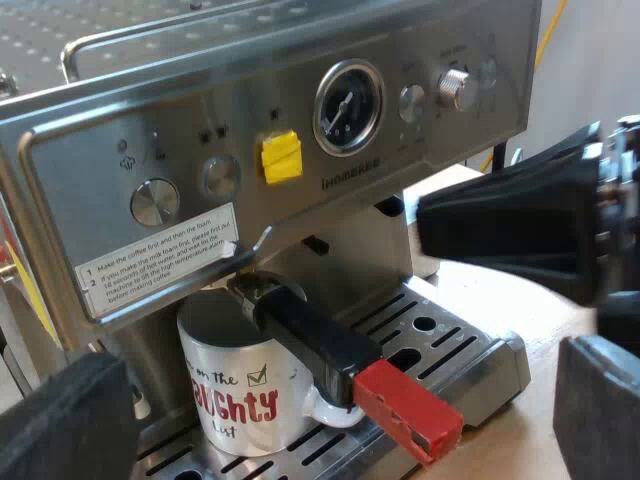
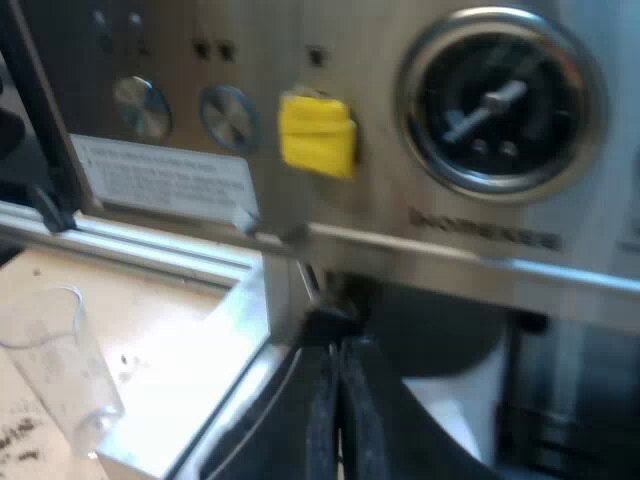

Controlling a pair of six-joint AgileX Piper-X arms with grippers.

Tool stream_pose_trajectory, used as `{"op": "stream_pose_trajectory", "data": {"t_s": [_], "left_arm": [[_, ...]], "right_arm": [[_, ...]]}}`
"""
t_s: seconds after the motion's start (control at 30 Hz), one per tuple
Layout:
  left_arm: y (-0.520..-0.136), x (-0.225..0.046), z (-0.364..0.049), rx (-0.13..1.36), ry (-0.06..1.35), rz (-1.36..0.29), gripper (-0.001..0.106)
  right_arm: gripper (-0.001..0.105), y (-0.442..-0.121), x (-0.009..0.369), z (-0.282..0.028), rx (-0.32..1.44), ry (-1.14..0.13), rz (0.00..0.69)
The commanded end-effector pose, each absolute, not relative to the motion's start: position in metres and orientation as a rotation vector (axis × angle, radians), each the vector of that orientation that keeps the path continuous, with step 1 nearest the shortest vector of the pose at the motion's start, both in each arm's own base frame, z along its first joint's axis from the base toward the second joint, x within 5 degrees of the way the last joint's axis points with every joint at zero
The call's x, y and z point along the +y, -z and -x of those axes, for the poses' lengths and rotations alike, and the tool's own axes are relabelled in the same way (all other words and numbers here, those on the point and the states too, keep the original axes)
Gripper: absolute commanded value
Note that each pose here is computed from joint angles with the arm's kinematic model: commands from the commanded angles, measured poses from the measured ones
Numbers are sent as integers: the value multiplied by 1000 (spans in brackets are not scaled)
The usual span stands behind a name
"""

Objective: Place mug into machine

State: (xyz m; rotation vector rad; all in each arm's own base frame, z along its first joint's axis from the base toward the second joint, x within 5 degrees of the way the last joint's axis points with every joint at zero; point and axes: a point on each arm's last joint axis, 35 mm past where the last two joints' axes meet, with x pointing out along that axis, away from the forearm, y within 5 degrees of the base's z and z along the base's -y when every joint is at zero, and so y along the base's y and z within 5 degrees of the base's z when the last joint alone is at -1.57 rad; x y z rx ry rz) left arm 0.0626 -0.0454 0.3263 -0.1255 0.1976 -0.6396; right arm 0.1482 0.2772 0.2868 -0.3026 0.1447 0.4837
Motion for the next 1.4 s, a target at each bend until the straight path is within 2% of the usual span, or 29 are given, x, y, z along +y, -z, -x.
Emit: {"op": "stream_pose_trajectory", "data": {"t_s": [0.03,0.17,0.43,0.97,1.13,1.33,1.4], "left_arm": [[-330,-45,-62,177,632,145,85],[-330,-45,-62,177,632,145,85],[-330,-45,-62,177,632,145,85],[-330,-45,-62,177,634,145,85],[-330,-45,-62,177,634,145,85],[-330,-45,-62,176,634,142,85],[-330,-45,-62,176,634,142,85]], "right_arm": [[0,-294,286,-154,111,-481,291],[0,-297,304,-167,87,-460,323],[0,-303,324,-187,76,-361,339],[0,-298,303,-225,109,-207,352],[0,-298,307,-218,109,-229,358],[0,-312,315,-180,113,-329,370],[9,-320,317,-162,109,-377,356]]}}
